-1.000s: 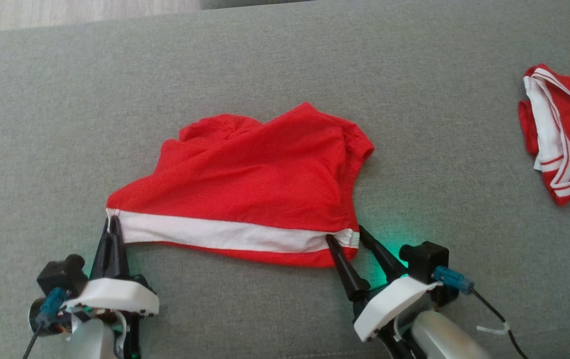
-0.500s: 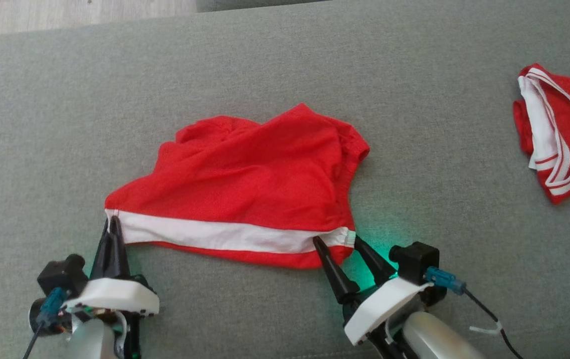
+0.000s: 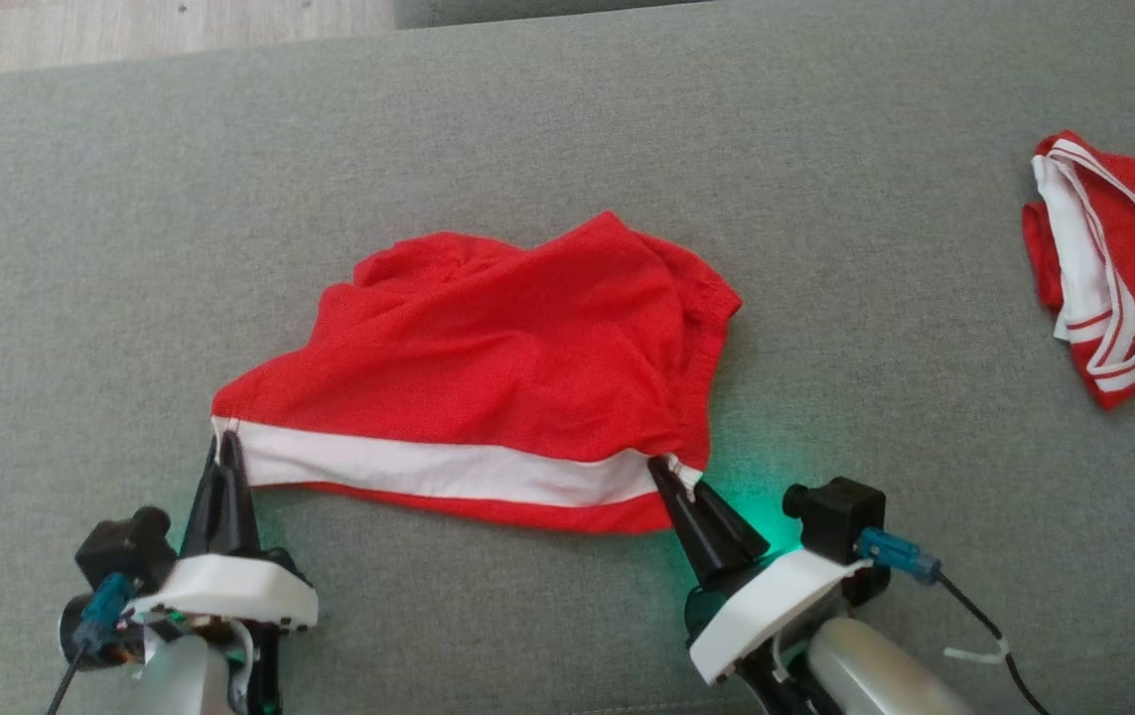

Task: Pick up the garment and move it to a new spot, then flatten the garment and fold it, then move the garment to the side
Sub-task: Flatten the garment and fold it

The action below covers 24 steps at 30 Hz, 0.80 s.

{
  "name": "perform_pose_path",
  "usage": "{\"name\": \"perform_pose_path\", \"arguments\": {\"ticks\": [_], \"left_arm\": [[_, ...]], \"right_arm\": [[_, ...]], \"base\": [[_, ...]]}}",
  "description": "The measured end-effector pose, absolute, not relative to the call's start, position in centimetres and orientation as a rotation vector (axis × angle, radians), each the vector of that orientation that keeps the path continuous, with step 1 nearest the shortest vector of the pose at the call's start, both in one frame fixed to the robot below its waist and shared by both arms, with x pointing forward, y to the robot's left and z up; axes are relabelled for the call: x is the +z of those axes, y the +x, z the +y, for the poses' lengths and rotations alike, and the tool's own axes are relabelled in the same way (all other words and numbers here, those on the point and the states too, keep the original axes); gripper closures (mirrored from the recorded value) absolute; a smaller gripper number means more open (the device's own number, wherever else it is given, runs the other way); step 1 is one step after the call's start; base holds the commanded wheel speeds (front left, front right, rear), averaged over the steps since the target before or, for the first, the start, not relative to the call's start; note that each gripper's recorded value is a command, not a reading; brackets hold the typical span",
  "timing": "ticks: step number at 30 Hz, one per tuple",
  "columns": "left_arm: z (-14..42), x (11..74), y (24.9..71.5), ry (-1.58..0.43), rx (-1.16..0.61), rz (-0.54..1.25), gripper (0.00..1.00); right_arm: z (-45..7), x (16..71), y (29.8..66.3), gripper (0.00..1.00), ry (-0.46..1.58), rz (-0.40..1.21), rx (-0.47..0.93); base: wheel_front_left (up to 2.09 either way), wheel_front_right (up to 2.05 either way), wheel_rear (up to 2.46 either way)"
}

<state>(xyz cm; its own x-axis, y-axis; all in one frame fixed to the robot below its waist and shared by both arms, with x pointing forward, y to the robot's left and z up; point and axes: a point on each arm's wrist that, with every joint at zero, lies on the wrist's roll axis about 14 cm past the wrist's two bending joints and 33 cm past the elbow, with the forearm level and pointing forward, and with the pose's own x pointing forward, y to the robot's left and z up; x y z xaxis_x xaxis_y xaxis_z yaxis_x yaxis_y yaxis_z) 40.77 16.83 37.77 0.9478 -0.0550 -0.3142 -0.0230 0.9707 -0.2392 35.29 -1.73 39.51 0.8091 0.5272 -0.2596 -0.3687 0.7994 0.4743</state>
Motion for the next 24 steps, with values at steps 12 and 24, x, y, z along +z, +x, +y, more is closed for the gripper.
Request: {"name": "perform_pose_path", "arguments": {"ticks": [12,24], "left_arm": [[15.5,49.0,44.2,-0.209,-0.143,0.003,1.00],[14.9,66.4,45.9,-0.095,-0.280,-0.378,1.00]], "right_arm": [[-5.1,48.6,39.5,1.00,0.400,0.093,0.464],[-6.7,64.0,41.9,1.00,0.257,-0.295,0.580]], "base": [[0.00,0.00,0.00],[0.00,0.00,0.00]]}}
